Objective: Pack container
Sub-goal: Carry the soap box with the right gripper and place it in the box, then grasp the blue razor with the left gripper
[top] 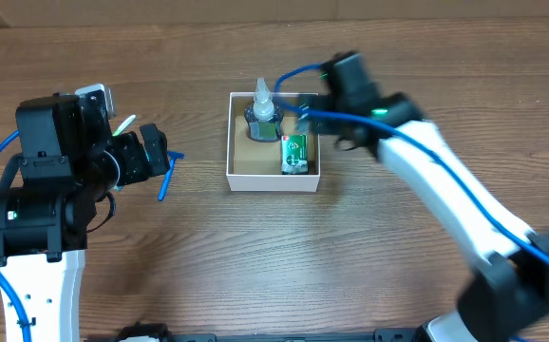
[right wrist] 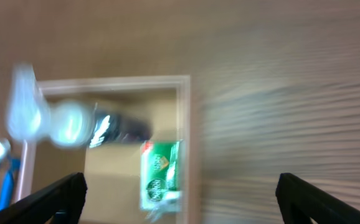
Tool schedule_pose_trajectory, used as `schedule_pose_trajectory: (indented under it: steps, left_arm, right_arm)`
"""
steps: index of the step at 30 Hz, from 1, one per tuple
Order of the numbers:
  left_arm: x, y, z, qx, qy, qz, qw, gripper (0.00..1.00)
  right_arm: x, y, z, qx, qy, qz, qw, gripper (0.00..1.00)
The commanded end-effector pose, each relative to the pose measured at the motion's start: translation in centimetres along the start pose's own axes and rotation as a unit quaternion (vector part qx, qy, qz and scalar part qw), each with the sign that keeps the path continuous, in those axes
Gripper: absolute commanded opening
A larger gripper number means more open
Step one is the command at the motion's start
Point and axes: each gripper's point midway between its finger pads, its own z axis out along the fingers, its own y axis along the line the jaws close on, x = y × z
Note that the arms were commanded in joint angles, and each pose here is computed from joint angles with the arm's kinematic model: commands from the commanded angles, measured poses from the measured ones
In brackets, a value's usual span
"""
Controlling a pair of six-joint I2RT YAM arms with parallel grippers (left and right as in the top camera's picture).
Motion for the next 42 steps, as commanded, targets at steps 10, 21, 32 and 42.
schedule_pose_trajectory:
  steps: [10, 21, 32, 42]
  left_arm:
    - [4.6, 0.1, 9.5, -0.033, 0.191, 0.053, 0.980, 1.00]
    - [10.9, 4.2, 18.2, -0.114, 0.350, 0.053, 0.928, 1.00]
    - [14.4, 6.1, 23.7, -0.126, 0.403, 0.071, 0.904, 1.00]
    - [15.1, 6.5, 25.7, -0.126, 0.401, 0.071, 0.904, 1.00]
  right_arm:
    - [-1.5, -14.4, -7.5, 0.045, 0.020, 0.188, 0.981, 1.00]
    - [-0.7, -14.6, -7.6, 0.051, 0.035, 0.179, 0.982, 1.00]
    - [-0.5, -14.6, -7.6, 0.053, 0.040, 0.180, 0.982, 1.00]
    - [-0.3, -14.6, -7.6, 0.054, 0.043, 0.180, 0.981, 1.00]
